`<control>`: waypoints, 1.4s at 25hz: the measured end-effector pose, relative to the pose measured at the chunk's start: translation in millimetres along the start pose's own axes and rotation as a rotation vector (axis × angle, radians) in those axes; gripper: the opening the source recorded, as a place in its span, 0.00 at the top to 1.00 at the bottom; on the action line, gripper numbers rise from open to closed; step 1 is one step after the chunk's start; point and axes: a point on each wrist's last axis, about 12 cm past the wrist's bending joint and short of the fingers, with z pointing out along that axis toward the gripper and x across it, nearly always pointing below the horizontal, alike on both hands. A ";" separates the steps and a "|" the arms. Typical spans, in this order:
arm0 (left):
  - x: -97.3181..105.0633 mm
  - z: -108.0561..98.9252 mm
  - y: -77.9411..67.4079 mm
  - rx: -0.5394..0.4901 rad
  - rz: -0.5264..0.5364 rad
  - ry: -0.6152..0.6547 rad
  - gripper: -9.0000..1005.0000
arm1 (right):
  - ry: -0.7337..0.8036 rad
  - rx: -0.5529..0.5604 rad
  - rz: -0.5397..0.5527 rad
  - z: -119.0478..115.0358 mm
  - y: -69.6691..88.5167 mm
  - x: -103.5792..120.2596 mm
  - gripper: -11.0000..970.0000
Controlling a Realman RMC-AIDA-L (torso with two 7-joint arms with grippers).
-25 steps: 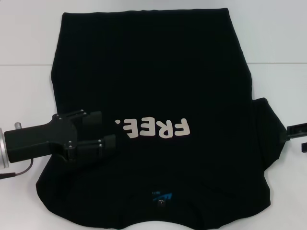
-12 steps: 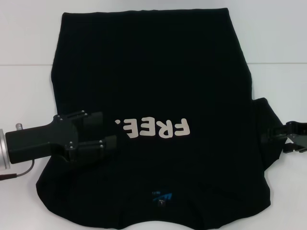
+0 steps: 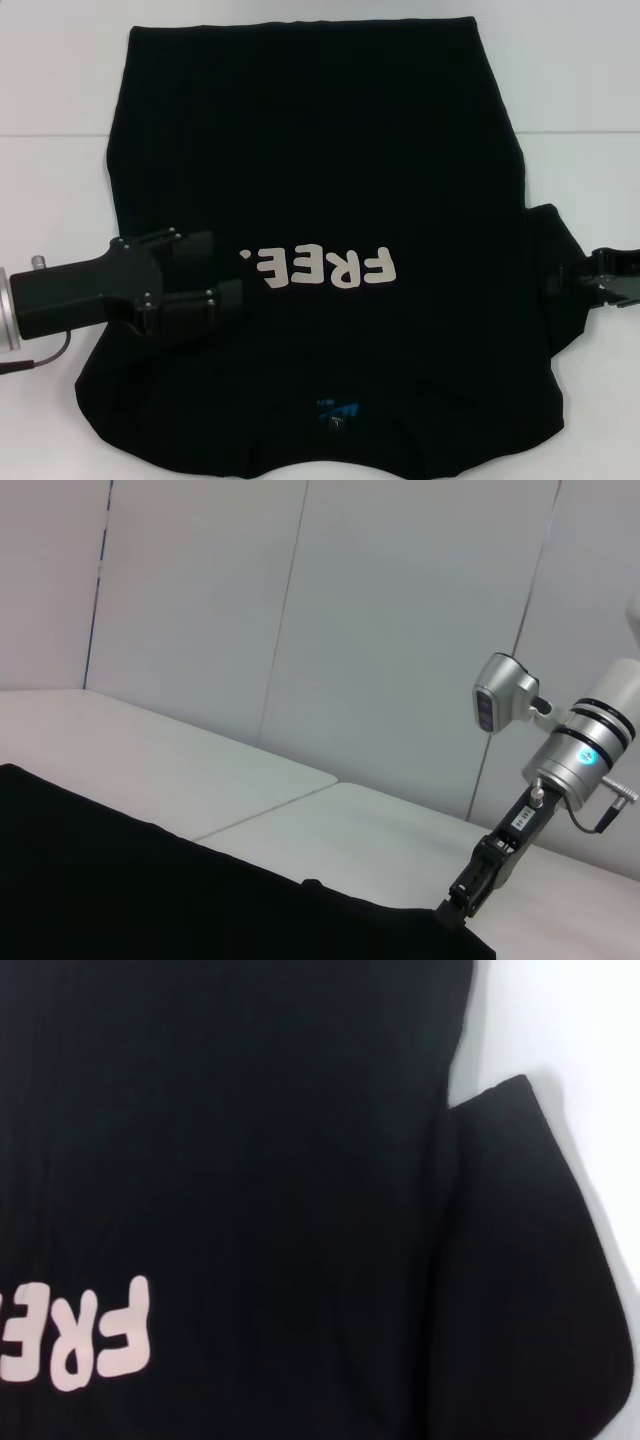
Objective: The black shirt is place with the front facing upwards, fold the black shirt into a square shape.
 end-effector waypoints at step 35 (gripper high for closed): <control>0.8 -4.1 -0.1 -0.003 -0.031 -0.003 0.15 | -0.113 0.050 -0.142 -28.8 -0.9 -22.1 0.98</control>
